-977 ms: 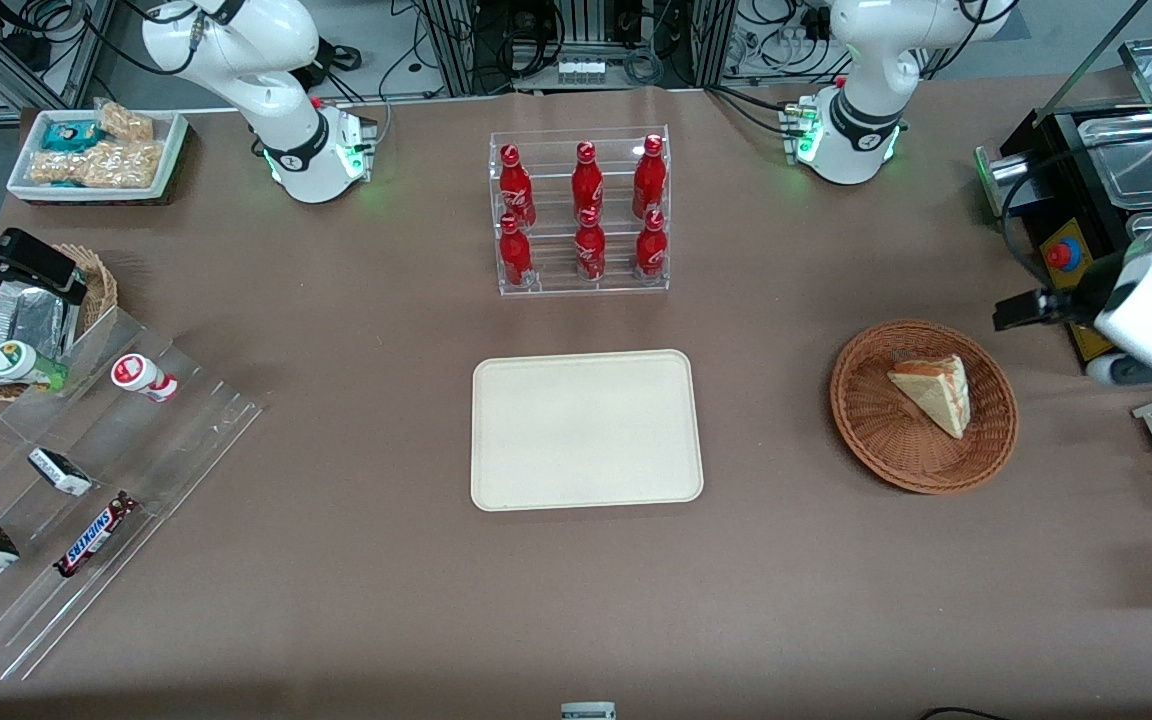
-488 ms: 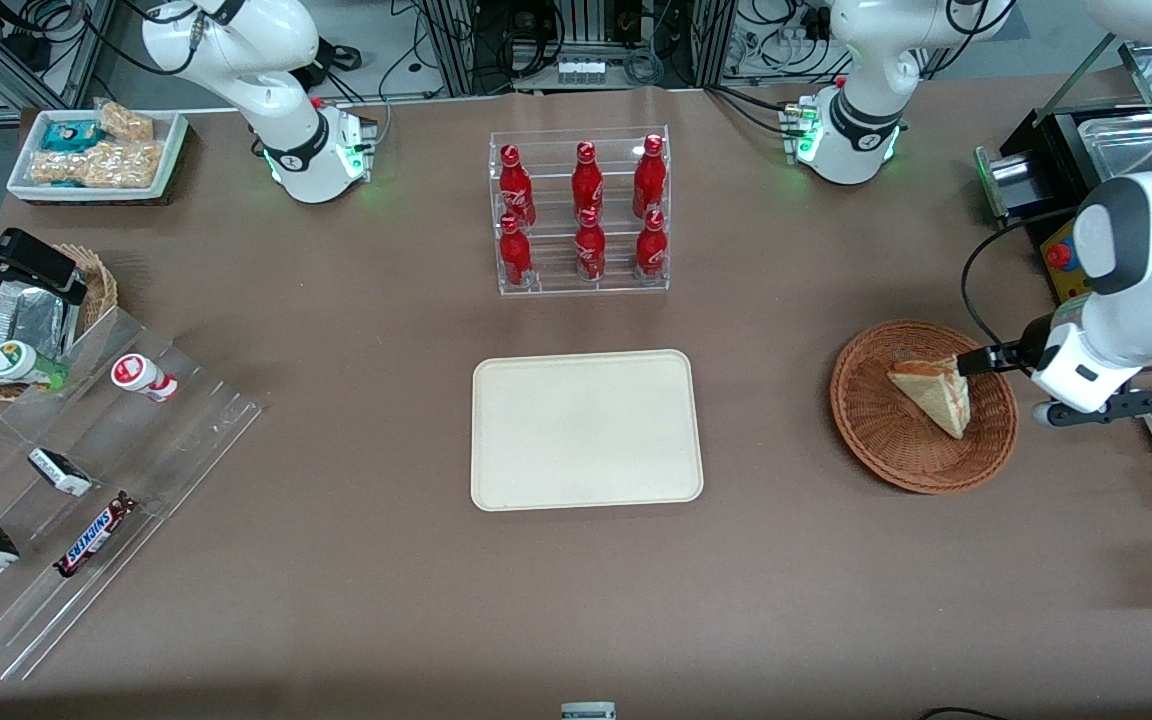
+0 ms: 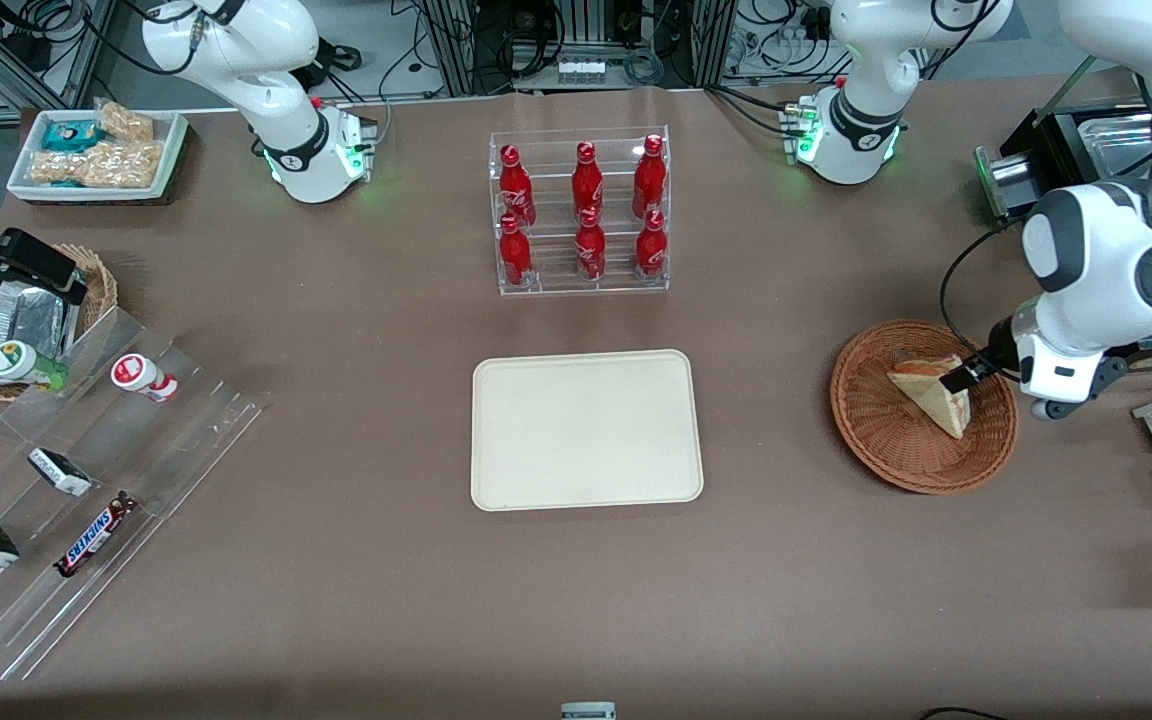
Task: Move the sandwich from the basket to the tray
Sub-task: 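Lower the open left gripper over the sandwich in the wicker basket, then close the left gripper on the wrapped sandwich and lift it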
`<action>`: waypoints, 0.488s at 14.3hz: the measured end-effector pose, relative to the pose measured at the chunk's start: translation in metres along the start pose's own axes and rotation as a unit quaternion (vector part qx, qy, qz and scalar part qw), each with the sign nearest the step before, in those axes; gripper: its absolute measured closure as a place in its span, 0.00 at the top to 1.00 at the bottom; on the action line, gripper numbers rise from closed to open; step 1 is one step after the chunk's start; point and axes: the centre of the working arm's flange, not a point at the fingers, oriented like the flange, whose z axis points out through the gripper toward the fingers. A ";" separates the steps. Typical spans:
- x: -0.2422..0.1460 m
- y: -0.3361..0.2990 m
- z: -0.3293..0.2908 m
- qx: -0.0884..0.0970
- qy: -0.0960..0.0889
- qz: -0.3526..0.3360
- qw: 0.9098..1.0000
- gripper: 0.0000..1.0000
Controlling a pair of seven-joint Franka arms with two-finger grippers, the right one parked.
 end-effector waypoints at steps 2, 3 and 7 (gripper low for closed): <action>-0.004 -0.003 0.011 -0.004 0.005 -0.069 0.998 1.00; -0.004 -0.003 0.015 -0.006 0.008 -0.092 0.996 1.00; -0.001 -0.001 0.043 -0.005 0.008 -0.128 0.992 0.97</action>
